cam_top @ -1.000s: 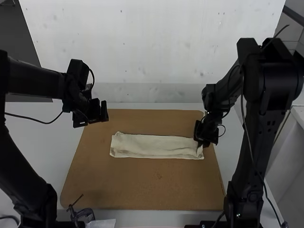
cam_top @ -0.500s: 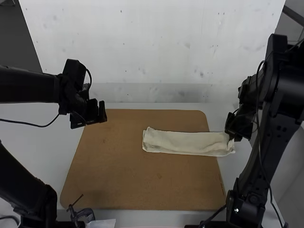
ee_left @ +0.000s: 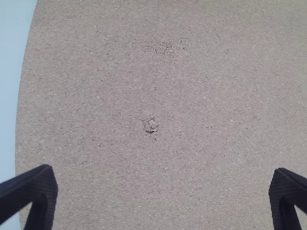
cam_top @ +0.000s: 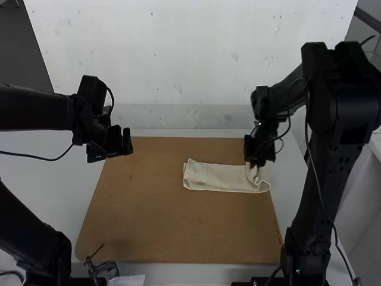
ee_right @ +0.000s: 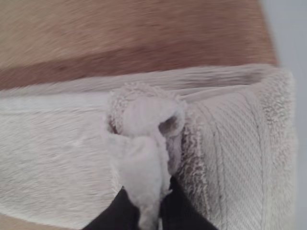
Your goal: Fold the towel.
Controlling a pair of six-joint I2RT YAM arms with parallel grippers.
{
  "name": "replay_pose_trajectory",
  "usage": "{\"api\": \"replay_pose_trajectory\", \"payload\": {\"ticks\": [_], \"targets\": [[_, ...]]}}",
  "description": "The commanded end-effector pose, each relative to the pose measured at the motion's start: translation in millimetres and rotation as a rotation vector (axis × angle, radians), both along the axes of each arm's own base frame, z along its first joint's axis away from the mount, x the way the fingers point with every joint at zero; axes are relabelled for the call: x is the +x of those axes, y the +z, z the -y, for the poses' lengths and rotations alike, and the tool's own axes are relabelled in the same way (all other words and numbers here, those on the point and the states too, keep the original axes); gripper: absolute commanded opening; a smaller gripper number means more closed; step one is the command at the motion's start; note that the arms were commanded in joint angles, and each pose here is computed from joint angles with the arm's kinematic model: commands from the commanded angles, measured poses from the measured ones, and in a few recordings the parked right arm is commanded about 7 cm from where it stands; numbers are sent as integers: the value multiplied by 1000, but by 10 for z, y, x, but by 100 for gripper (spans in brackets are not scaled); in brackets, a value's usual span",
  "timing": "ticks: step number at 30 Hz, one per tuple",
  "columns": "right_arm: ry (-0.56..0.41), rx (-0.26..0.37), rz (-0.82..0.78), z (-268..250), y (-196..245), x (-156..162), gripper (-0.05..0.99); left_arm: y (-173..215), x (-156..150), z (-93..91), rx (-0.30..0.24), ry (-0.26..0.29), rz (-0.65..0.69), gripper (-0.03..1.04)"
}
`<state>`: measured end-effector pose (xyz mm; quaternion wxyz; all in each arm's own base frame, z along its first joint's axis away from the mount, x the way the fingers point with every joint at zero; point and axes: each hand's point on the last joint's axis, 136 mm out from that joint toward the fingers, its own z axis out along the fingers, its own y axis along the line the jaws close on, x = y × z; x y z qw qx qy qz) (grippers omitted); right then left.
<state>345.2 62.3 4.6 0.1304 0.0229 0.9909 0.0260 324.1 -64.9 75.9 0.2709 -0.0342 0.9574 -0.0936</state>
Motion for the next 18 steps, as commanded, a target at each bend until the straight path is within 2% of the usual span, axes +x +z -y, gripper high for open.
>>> {"api": "replay_pose_trajectory", "payload": {"ticks": [1, 8, 12, 18], "targets": [[3, 5, 36, -473, 134, 55, 1, 124, 23, -44, -3, -2, 45, 99], [112, -25, 3, -1183, 69, 36, 1, 110, 18, -52, 1, -6, 43, 99], [142, -49, 0, -1389, 47, 46, 1, 64, -12, -82, 9, -9, 32, 99], [176, -50, 10, -1659, 70, 62, 1, -15, -52, -156, 12, -1, 17, 99]]}}
